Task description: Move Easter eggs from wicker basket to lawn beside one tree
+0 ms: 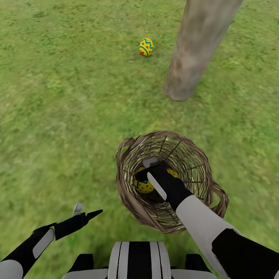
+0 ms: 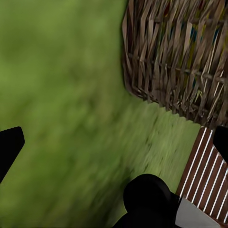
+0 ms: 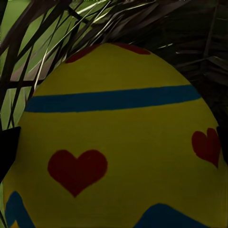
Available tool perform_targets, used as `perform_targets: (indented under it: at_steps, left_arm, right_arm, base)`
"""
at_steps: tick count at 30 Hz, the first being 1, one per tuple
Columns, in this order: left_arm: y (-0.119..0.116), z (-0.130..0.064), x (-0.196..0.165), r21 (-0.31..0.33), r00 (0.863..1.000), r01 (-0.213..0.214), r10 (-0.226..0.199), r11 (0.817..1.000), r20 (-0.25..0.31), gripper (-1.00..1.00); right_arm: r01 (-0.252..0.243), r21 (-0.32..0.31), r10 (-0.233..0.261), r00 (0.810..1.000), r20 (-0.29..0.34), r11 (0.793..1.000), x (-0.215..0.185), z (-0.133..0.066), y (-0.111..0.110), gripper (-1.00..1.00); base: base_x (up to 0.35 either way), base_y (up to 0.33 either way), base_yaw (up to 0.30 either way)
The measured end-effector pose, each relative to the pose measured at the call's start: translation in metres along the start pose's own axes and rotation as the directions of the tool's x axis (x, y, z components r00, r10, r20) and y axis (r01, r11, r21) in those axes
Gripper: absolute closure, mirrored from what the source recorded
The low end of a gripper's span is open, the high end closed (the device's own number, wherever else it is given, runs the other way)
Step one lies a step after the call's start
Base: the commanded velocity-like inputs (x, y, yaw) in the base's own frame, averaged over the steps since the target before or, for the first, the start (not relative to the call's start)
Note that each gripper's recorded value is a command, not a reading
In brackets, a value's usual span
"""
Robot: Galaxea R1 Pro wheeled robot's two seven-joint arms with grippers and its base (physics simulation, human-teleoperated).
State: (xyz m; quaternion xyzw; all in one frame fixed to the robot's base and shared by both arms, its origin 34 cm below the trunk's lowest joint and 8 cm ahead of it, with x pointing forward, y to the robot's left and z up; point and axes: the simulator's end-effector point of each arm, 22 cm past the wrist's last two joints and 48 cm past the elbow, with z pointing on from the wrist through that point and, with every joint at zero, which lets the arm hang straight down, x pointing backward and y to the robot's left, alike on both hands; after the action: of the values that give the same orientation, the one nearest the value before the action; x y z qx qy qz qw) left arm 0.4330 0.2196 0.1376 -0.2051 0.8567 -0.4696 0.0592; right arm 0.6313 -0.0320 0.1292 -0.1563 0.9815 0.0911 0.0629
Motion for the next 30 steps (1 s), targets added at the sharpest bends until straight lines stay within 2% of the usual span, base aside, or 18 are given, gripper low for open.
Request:
perform_targets:
  at_steps: [5,6,30]
  left_arm:
    - [-0.0003,-0.0002,0.0,0.002,1.0,0.0,0.0,1.0,0.0,-1.0]
    - [-0.0002,-0.0002,0.0002,0.002,1.0,0.001,-0.001,1.0,0.0,-1.0]
    - [-0.0006,0.0002,0.0006,0.004,1.0,0.002,-0.002,1.0,0.0,-1.0]
  right_arm:
    - [0.0,0.0,0.0,1.0,0.0,1.0,-0.0001,0.0001,0.0,-1.0]
    - [0.0,0.0,0.0,1.0,0.0,1.0,-0.0001,0.0001,0.0,1.0]
    - [-0.001,0.0,0.001,1.0,0.001,1.0,-0.0003,0.0001,-0.0002,1.0]
  base:
    - [0.0,0.0,0.0]
    - [0.0,0.0,0.0]
    - [0.0,0.0,0.0]
